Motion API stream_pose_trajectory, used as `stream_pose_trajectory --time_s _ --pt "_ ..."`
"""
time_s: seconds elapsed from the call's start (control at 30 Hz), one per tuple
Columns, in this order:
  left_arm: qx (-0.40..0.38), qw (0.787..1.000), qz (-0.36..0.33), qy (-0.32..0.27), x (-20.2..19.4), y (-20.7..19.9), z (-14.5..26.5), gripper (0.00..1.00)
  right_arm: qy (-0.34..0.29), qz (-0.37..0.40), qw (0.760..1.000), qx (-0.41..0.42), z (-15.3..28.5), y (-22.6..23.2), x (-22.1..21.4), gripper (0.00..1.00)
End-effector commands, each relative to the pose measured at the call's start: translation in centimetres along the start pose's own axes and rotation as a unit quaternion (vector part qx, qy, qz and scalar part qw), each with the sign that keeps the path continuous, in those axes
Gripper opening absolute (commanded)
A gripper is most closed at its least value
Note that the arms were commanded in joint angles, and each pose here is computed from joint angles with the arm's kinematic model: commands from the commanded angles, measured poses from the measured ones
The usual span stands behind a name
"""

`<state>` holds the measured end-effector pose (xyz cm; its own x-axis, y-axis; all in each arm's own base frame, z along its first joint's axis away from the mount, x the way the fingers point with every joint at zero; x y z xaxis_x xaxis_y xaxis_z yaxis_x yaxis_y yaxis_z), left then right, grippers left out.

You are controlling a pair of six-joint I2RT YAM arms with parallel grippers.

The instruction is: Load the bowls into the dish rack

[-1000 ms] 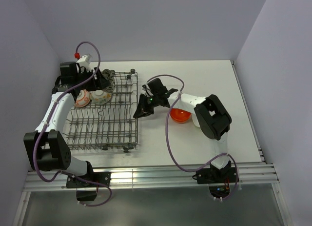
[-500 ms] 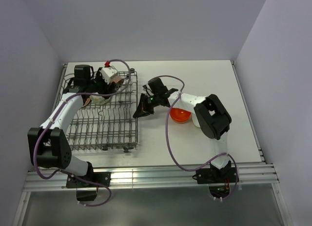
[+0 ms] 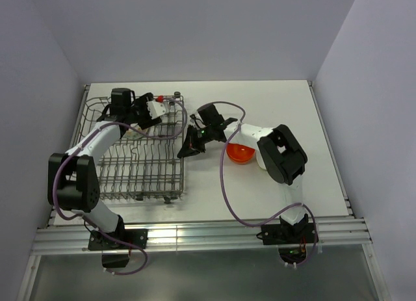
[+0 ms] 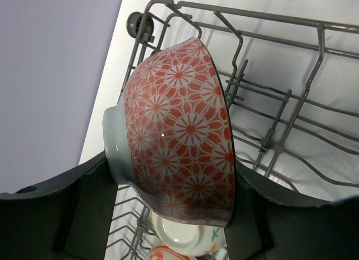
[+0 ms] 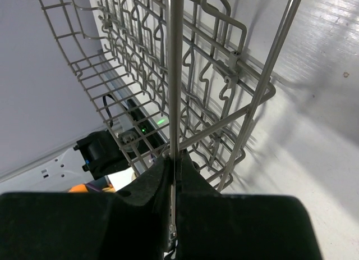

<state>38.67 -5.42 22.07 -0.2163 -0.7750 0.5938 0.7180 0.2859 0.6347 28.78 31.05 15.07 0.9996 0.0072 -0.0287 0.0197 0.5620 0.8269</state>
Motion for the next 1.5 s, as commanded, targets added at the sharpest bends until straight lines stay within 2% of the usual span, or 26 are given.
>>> stream_pose_trajectory --time_s 0.0,0.67,0.9,1.03,1.13,1.27,1.4,1.43,1.47 --pt "0.036 0.996 -0.084 -0.021 0.8 1.5 -0.9 0.00 0.043 0.040 0.998 0.033 -0.1 0.9 -0.5 0.00" --pt "0.048 0.988 -0.146 0.006 -2.4 0.6 -5.1 0.00 0.051 0.034 0.998 0.023 -0.3 0.4 -0.2 0.00" --pt "0.014 0.986 -0.165 0.008 -2.7 -1.4 -5.6 0.00 0.050 0.037 0.998 0.023 -0.3 0.4 -0.2 0.00" --pt "0.003 0.985 -0.170 0.020 -2.8 -2.3 -5.8 0.06 0.051 0.035 0.998 0.024 -0.3 0.5 -0.2 0.00" --pt "-0.012 0.988 -0.151 0.035 -3.1 -2.5 -6.6 0.18 0.053 0.035 0.998 0.024 -0.4 0.4 -0.2 0.00" --pt "-0.024 0.988 -0.148 0.041 -3.4 -2.8 -6.7 0.51 0.053 0.037 0.998 0.025 -0.4 0.5 -0.1 0.00" --pt "-0.044 0.988 -0.144 0.035 -3.4 -3.3 -6.6 0.67 0.054 0.035 0.998 0.024 -0.5 0.4 -0.1 0.00" --pt "-0.049 0.988 -0.142 0.035 -3.4 -3.4 -6.5 0.68 0.054 0.036 0.998 0.024 -0.5 0.5 -0.1 0.00" --pt "-0.063 0.988 -0.136 0.039 -3.5 -3.7 -6.4 0.78 0.055 0.036 0.998 0.024 -0.5 0.4 -0.1 0.00"
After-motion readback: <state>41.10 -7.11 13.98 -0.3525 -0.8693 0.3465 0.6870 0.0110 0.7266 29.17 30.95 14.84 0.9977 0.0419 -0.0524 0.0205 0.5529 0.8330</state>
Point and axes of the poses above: each gripper's point midway between its finger pads, its own z axis back along the fingers, its own y axis along the line the jaws close on, x = y × z, the point moved 10 cm from there along z, back along the fingers, and after that the axes turned 5 degrees about -z, right-handed, at the moved point
